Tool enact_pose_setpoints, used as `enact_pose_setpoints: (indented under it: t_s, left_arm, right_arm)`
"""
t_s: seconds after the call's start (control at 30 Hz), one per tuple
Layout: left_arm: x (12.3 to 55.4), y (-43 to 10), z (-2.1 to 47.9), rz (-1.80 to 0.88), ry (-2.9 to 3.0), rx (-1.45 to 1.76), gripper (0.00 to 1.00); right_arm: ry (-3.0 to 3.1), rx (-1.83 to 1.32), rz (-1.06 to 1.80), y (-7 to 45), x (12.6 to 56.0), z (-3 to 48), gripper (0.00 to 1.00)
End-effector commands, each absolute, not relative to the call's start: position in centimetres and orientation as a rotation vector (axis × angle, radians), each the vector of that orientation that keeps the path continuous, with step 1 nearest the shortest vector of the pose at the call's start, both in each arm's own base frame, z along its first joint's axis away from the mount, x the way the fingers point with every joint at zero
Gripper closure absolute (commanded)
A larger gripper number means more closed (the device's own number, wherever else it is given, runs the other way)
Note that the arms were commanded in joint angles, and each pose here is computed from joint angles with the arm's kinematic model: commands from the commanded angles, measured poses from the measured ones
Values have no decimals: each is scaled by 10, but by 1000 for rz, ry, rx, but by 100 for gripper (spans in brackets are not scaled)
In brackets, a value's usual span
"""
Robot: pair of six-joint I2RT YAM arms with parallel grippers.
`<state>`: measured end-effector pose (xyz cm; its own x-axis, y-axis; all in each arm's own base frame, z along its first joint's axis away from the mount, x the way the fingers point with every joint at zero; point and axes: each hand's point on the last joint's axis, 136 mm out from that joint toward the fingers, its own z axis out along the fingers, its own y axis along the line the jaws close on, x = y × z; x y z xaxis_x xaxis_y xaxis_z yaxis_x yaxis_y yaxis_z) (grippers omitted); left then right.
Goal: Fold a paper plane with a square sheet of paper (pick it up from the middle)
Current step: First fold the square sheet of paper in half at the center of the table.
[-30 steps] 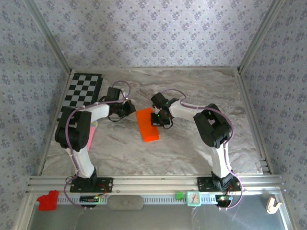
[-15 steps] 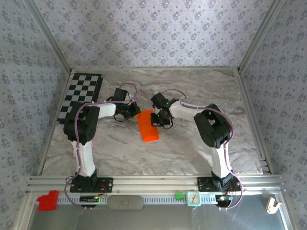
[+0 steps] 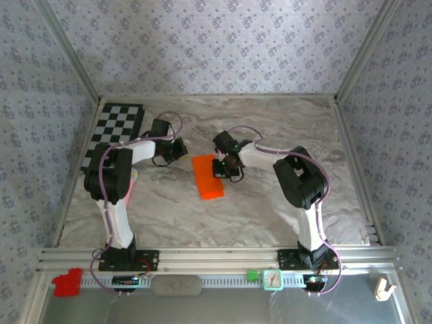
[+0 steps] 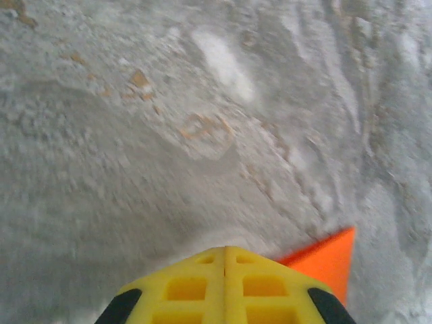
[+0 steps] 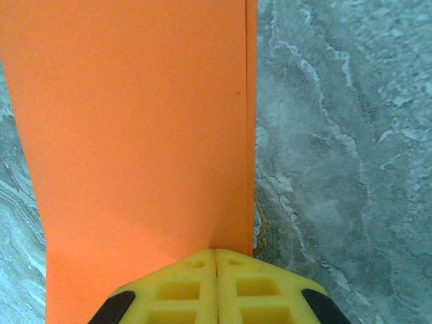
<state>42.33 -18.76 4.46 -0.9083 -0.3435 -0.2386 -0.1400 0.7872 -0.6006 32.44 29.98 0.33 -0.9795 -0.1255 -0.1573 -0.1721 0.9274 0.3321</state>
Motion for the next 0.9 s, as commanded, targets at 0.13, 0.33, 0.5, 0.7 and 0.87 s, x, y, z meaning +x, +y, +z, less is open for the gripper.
enact_pose_setpoints:
  t_s: [0.13, 0.33, 0.5, 0.7, 0.87]
  left_arm:
    - [357, -225, 95, -971, 2634, -335, 94]
    - [303, -255, 77, -1115, 2717, -386, 94]
    - [280, -263, 58, -1072, 2820, -349, 94]
    - [282, -263, 43, -1031, 2862, -334, 94]
    - [294, -262, 37, -981, 2871, -306, 95]
  right_arm:
    - [3294, -101, -175, 188, 253, -82, 94]
    - [3301, -71, -138, 192, 252, -83, 94]
    - [3304, -72, -139, 193, 250, -84, 95]
    - [3302, -82, -140, 194, 250, -83, 95]
    - [3302, -98, -149, 194, 249, -82, 95]
